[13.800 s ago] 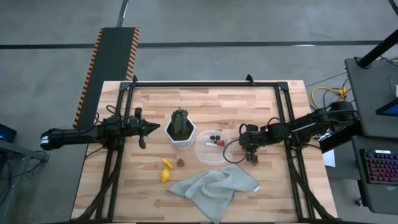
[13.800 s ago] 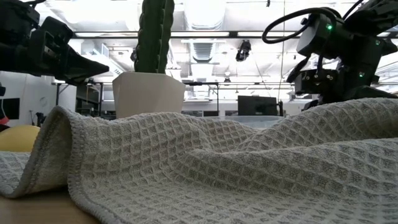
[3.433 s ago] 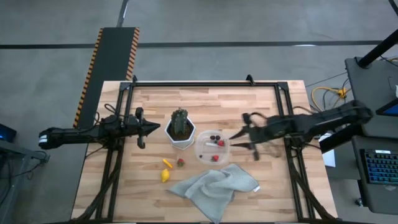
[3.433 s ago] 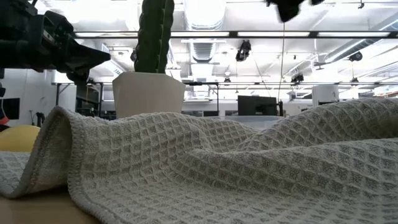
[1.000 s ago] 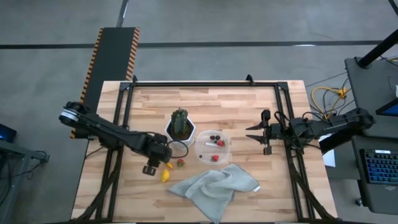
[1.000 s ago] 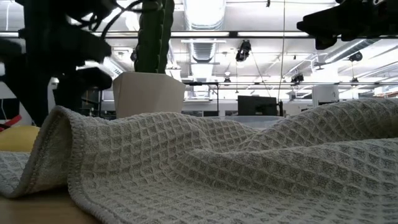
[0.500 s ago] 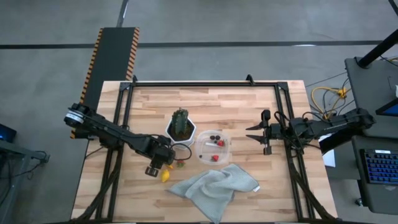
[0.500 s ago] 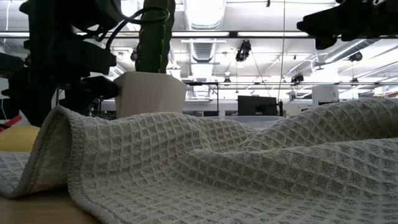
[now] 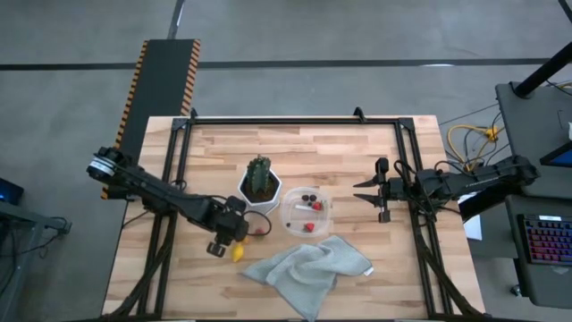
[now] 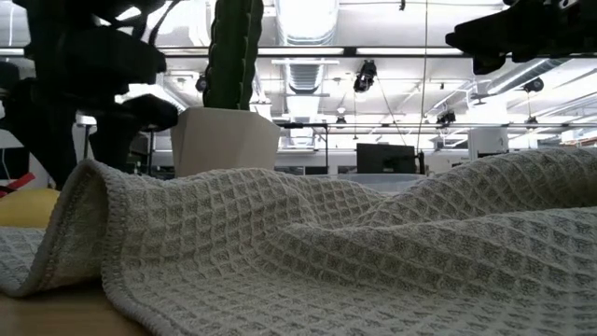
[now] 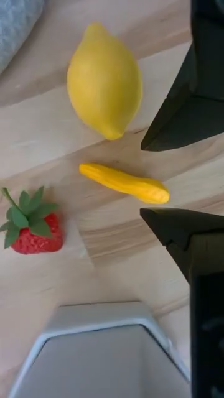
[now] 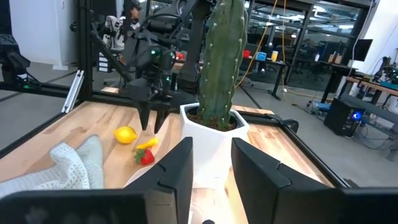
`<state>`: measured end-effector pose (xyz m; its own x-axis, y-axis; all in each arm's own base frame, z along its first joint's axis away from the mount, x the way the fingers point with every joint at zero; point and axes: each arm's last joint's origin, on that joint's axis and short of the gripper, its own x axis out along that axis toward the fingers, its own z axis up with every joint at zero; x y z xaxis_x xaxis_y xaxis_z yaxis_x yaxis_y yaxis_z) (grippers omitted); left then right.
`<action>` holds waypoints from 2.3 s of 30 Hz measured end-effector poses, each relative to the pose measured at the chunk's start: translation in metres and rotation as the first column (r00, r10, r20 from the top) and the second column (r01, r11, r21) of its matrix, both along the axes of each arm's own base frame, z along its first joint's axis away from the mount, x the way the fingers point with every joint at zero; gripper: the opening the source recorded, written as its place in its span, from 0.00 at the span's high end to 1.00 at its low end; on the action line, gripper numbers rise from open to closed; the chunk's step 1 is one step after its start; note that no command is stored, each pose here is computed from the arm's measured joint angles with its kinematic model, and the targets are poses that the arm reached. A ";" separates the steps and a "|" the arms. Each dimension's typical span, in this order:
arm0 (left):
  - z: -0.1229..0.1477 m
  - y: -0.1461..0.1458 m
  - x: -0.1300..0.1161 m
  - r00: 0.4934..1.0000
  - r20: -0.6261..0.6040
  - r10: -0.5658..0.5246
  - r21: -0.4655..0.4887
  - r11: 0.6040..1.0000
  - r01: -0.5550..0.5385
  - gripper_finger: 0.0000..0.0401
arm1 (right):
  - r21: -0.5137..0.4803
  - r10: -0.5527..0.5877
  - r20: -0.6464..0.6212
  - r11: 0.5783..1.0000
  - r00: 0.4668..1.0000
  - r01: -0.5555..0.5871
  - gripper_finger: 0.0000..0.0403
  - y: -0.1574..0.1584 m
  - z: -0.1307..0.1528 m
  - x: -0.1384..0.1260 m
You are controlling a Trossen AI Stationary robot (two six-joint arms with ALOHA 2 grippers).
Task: Pick and placing Produce into tupperware
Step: Put the corn into the transparent bin
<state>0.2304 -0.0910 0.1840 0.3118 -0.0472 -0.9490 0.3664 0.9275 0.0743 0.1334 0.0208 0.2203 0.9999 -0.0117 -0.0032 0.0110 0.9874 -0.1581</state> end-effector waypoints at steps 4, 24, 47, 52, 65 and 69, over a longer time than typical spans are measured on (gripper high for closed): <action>-0.001 -0.006 -0.002 0.999 0.012 -0.032 0.043 0.999 0.031 0.64 | 0.000 0.000 0.000 1.000 1.000 0.000 0.75 0.000 0.000 0.000; -0.027 -0.016 0.007 0.987 -0.038 -0.153 0.144 0.977 0.157 0.64 | 0.000 0.001 -0.001 1.000 1.000 -0.001 0.75 0.000 0.000 0.000; -0.038 -0.012 0.015 0.984 -0.054 -0.173 0.134 0.975 0.179 0.64 | 0.000 0.005 -0.004 1.000 1.000 -0.005 0.77 0.000 0.000 0.000; -0.040 -0.008 0.016 0.985 -0.058 -0.161 0.117 0.979 0.167 0.64 | 0.003 0.006 -0.004 1.000 1.000 -0.006 0.77 0.000 0.000 0.000; -0.046 -0.003 0.019 0.984 -0.076 -0.160 0.062 0.984 0.165 0.95 | 0.019 0.006 -0.004 1.000 1.000 -0.005 0.77 0.000 0.000 0.000; -0.047 -0.003 0.020 0.986 -0.073 -0.150 0.059 0.986 0.155 0.98 | 0.019 0.006 -0.004 1.000 1.000 -0.005 0.77 0.000 0.000 0.000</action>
<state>0.2505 -0.0945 0.1374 0.2400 -0.0277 -0.9704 0.5095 0.8544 0.1017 0.1334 0.0210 0.2200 1.0000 -0.0061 -0.0069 0.0051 0.9902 -0.1396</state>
